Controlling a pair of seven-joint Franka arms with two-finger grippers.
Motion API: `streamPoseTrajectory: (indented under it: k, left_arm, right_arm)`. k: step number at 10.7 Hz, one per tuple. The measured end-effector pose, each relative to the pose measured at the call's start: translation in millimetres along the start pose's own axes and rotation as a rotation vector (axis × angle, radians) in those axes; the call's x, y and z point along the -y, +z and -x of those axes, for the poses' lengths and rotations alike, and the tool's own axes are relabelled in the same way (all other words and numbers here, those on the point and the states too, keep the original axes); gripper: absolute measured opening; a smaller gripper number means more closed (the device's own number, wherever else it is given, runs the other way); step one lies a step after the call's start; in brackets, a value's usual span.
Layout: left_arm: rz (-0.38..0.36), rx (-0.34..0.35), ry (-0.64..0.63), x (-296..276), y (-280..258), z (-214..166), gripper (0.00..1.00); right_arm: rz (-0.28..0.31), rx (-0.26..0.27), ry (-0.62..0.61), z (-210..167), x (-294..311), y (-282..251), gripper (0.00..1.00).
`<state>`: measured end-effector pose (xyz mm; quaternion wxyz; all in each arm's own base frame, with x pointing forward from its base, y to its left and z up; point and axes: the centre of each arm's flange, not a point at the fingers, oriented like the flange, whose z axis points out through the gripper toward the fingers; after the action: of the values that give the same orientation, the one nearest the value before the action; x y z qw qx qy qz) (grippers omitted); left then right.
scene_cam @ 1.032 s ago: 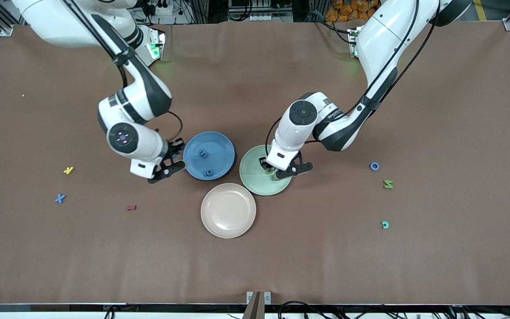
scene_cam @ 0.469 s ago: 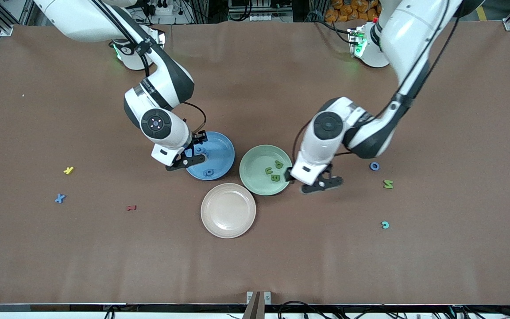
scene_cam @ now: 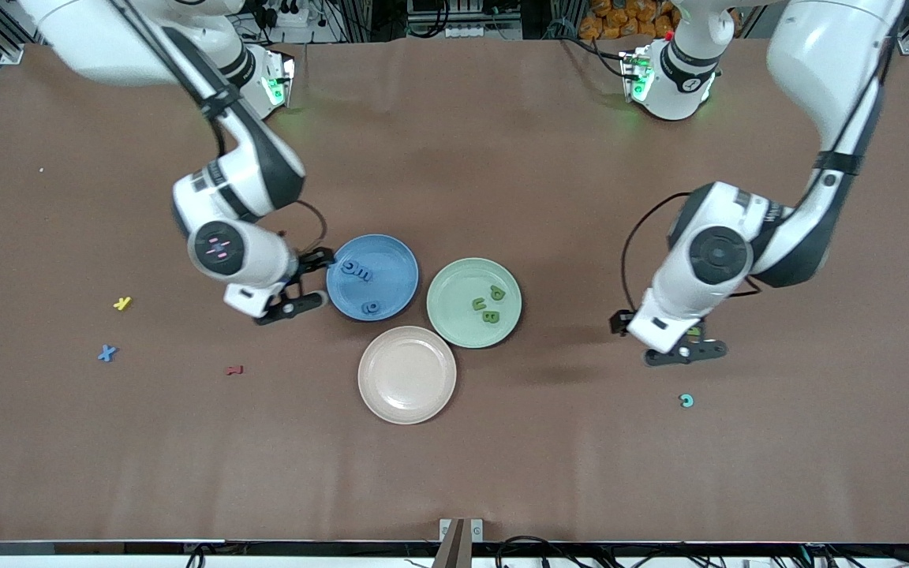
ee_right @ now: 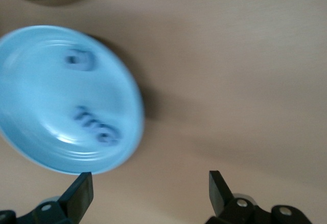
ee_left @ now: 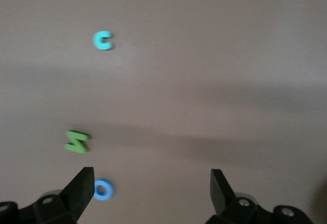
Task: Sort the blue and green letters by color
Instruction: 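Grasp the blue X with the right gripper while the left gripper grasps green N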
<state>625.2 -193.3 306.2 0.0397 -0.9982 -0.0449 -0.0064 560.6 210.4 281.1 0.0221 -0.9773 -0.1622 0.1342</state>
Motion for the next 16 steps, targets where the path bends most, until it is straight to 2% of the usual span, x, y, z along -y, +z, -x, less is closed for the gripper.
streamPoseTrajectory:
  k: [3, 5, 8, 10, 11, 12, 13, 16]
  left_arm:
    - [0.054, 0.051, 0.086, 115.9, 21.3, -18.0, 1.00]
    - [0.087, 0.049, 0.123, 169.5, 37.3, -19.6, 1.00]
    - [0.132, 0.011, 0.157, 151.0, 61.9, -5.2, 1.00]
    - [0.159, 0.001, 0.167, 143.6, 81.5, 2.6, 0.96]
    - [0.144, -0.008, 0.196, 143.5, 90.1, 3.1, 0.95]
    - [0.125, -0.011, 0.221, 146.4, 98.6, 3.5, 0.88]
    - [0.114, -0.013, 0.235, 149.9, 106.9, 3.7, 0.87]
    - [0.097, -0.012, 0.264, 150.9, 117.5, 5.3, 0.78]
  right_arm:
    - [0.101, -0.022, -0.110, 4.4, -137.0, 4.1, 1.00]
    - [0.137, -0.056, -0.196, 7.5, -186.8, 8.9, 1.00]
    - [0.136, -0.099, -0.266, 10.3, -244.4, 2.8, 1.00]
    - [0.125, -0.114, -0.381, 11.4, -291.1, 4.2, 1.00]
    - [0.115, -0.121, -0.456, 10.7, -313.9, 10.5, 1.00]
    - [0.112, -0.132, -0.517, 9.5, -328.9, 16.4, 1.00]
    - [0.116, -0.140, -0.579, 9.2, -339.6, 21.7, 1.00]
    - [0.190, -0.159, -0.769, 19.0, -377.2, 31.0, 1.00]
